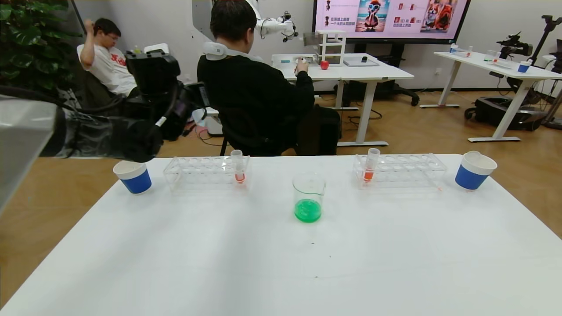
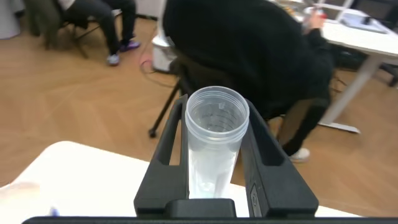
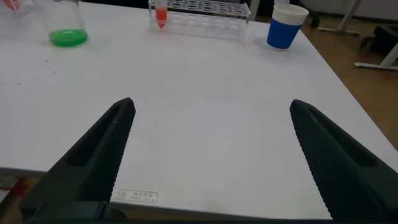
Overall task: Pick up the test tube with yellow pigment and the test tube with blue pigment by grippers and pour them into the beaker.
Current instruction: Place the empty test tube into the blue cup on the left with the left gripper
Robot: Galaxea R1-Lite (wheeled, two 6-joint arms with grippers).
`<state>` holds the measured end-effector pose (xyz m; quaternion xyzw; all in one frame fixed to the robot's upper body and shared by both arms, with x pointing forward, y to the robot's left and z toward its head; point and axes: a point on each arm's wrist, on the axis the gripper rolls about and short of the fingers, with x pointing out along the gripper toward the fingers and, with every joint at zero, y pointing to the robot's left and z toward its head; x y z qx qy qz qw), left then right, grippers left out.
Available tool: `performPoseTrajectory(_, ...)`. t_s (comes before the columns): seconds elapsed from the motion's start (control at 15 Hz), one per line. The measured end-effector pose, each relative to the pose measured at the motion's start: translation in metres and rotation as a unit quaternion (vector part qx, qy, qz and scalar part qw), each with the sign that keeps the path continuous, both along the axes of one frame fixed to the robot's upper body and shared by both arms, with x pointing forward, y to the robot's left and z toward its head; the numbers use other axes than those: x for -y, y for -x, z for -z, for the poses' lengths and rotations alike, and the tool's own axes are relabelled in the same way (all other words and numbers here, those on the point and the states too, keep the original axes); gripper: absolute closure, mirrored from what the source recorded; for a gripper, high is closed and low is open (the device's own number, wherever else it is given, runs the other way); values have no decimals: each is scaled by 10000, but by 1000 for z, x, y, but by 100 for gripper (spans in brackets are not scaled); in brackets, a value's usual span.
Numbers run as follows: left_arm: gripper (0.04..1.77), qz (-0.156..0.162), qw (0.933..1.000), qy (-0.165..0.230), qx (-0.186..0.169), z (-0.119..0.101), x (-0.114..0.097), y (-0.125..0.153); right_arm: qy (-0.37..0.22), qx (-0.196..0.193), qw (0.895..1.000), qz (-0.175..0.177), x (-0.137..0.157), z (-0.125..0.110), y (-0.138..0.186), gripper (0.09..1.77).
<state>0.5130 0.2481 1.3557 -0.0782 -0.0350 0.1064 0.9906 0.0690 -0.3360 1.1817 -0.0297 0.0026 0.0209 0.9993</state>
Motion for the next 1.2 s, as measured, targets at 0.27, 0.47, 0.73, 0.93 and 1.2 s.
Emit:
performPoseTrajectory(0.27,131,-450,9989,-104,-112,-7,-70,5,2,-2,10000,-2,0,0,0,12)
performPoseTrajectory(0.47,131,-654,9974,-217,-219,-2,-120,15,2,0,10000,-2,0,0,0,12)
performPoseTrajectory(0.73,131,-994,9940,-427,-141,16,-165,20,0,-2,10000,-2,0,0,0,12)
performPoseTrajectory(0.93,131,-1100,9928,-462,-111,42,-176,9,2,-2,10000,-2,0,0,0,12)
performPoseTrajectory(1.2,131,-1201,9911,-481,-303,77,-189,-8,0,-2,10000,-2,0,0,0,12)
